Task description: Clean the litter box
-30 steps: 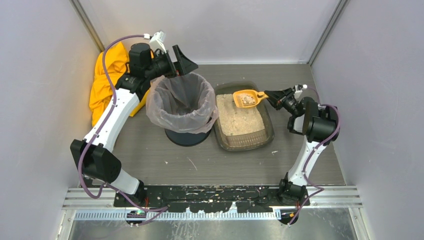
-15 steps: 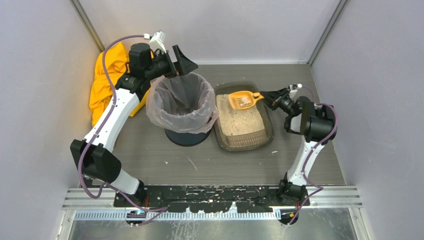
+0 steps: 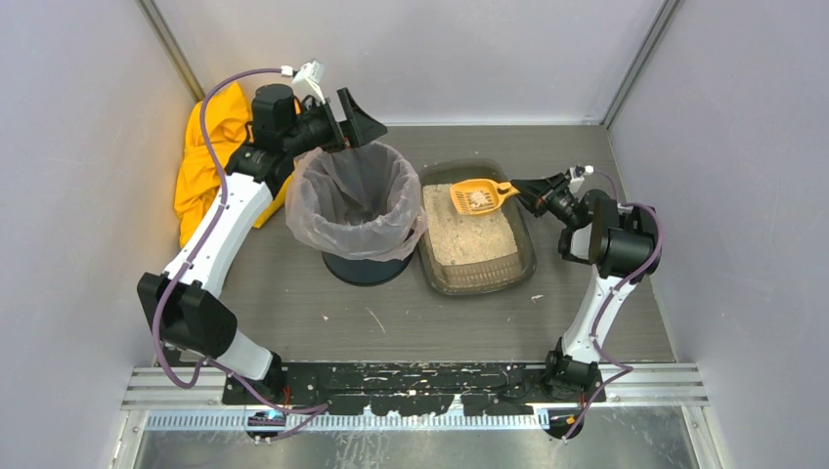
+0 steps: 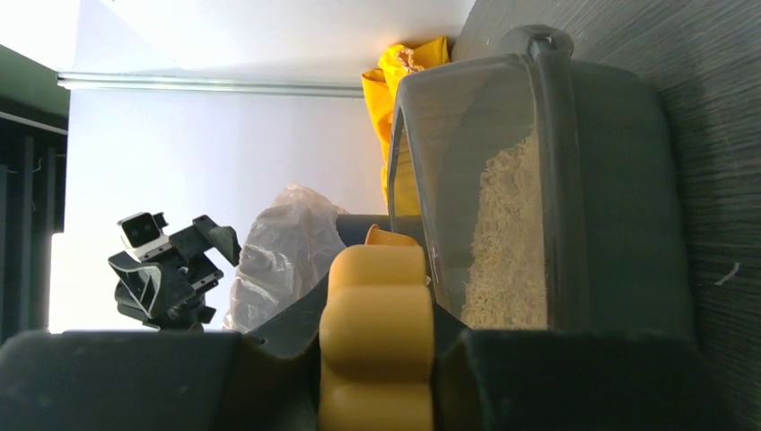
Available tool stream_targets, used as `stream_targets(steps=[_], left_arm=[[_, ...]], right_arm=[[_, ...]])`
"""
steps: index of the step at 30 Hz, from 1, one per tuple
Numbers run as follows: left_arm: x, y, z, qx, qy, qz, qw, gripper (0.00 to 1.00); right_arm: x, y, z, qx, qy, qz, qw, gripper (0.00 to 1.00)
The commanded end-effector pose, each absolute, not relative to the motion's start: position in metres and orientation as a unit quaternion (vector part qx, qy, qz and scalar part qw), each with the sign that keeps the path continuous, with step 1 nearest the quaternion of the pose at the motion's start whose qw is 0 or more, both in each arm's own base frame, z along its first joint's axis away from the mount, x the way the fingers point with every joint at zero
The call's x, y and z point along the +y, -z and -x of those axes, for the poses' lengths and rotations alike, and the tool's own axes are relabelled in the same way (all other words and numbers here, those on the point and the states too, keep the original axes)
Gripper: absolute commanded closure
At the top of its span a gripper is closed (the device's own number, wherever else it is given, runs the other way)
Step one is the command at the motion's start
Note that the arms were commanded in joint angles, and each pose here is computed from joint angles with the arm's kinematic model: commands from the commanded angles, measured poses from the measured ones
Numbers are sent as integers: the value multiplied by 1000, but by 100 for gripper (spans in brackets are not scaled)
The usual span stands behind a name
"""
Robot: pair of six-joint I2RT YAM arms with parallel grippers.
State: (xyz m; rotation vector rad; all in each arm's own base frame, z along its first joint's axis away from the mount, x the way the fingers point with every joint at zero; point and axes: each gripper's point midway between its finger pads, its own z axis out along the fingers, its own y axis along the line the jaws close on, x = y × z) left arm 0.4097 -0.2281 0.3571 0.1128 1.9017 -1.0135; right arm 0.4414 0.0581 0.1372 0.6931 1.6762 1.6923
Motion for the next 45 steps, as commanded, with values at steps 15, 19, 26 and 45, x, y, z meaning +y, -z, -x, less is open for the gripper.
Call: stream_targets(steps=[15,19,26,45], left_arm=[[-225,-392,-390,747,418,-71,511,3],[-225,-391,-390,748,418,-71,511,3],[-221,-394,-388,747,406,-77,520,3],[-226,-387,-393,746,418,-72,513,3]], right_arm=[[62,-157,-437,635,-652,-220,350,99],[91,-162,-437,640,-666,-192,332,99],[39,-207,-437,609,-653,-212,396,99],[106,-337,-442,657,-622,-113,411,99]])
